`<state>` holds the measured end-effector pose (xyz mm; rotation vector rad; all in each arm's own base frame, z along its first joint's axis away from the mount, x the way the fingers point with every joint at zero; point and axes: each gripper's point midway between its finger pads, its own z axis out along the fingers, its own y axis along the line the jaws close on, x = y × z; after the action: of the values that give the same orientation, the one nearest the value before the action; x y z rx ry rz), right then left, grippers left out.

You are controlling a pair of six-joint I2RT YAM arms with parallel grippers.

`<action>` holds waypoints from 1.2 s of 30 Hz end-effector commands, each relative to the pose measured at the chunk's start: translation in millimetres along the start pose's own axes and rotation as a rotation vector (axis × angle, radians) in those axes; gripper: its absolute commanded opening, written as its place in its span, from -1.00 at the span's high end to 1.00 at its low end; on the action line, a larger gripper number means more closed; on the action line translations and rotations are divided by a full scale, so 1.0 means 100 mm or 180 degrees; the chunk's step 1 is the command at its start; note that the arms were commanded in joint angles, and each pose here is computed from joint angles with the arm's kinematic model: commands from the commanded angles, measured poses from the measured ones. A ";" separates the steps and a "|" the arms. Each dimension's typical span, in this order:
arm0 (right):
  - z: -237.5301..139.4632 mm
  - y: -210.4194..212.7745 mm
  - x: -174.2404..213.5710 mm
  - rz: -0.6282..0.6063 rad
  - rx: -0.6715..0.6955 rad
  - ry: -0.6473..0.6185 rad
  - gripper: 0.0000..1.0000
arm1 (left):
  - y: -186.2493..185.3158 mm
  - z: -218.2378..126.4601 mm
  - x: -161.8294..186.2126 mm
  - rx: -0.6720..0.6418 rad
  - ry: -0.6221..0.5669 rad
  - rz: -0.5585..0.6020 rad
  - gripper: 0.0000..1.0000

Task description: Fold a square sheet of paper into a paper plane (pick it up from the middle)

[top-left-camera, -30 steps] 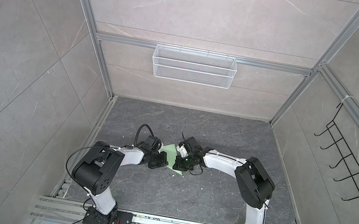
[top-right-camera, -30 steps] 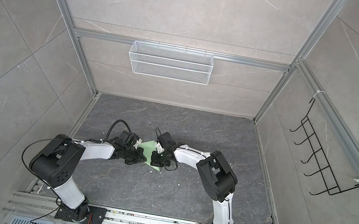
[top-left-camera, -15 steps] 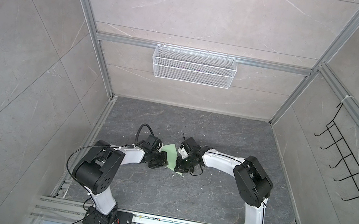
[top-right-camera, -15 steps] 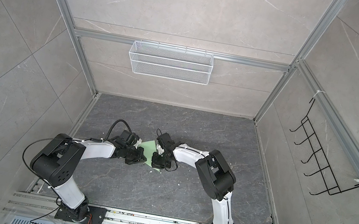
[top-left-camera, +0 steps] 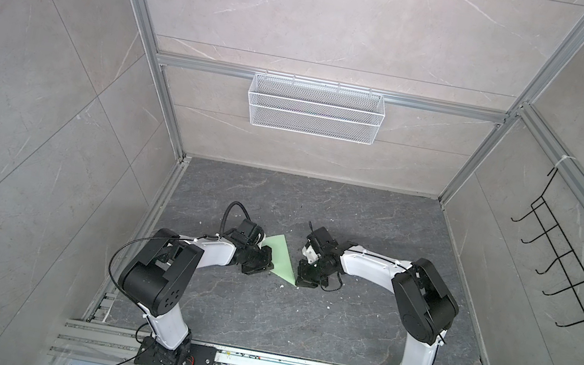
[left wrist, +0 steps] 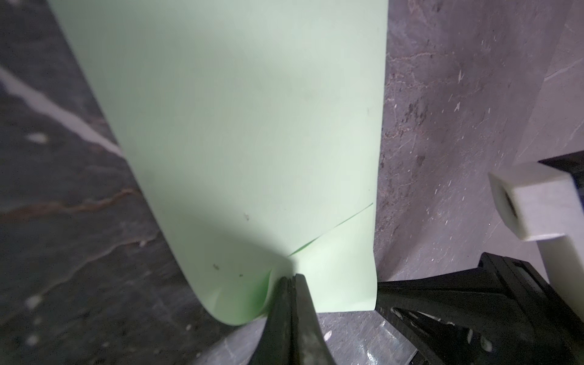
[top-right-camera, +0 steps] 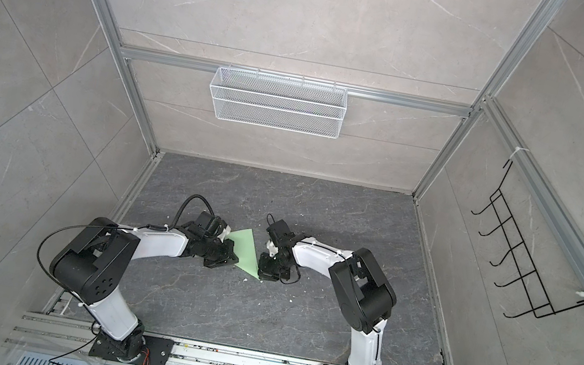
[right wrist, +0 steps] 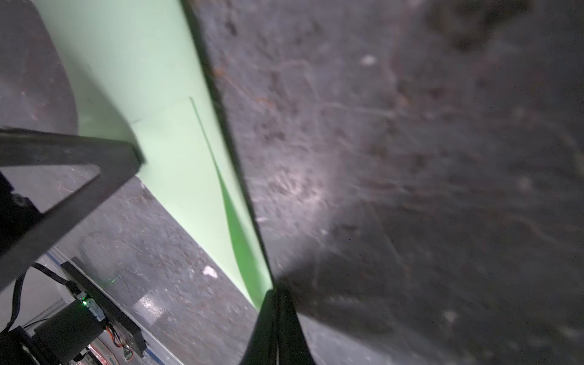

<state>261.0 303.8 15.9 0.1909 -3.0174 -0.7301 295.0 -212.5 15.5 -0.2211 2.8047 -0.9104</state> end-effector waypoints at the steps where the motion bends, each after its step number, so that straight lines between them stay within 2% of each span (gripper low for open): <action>1: -0.10 -0.31 0.17 -0.0003 0.0397 0.0095 0.81 | 0.73 0.09 0.25 -0.0903 0.0152 -0.0244 1.00; 6: -0.29 0.13 -0.07 -0.0348 0.0017 -0.0262 0.74 | 0.65 0.10 0.21 -0.0801 0.0144 -0.0209 1.00; 10: -0.20 0.42 -0.15 -0.0459 -0.0204 -0.0263 0.74 | 0.61 0.10 0.21 -0.0752 0.0149 -0.0188 1.00; 13: -0.09 0.49 -0.22 -0.0431 -0.0242 -0.0233 0.74 | 0.59 0.11 0.20 -0.0712 0.0159 -0.0167 1.00; 21: 0.15 0.39 -0.25 -0.0340 -0.0103 -0.0085 0.75 | 0.48 0.10 0.16 -0.0581 0.0152 -0.0057 1.00; 29: 0.27 0.16 -0.18 -0.0215 0.0159 0.0028 0.75 | 0.23 0.01 0.02 -0.0307 0.0008 0.0209 0.85; 36: 0.33 0.03 -0.13 -0.0130 0.0308 0.0098 0.75 | 0.40 0.01 0.07 -0.0368 -0.0095 0.0213 0.75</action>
<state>282.1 344.9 17.9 0.3330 -3.0463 -0.7816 295.5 -213.7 17.8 -0.1033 2.7633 -0.9175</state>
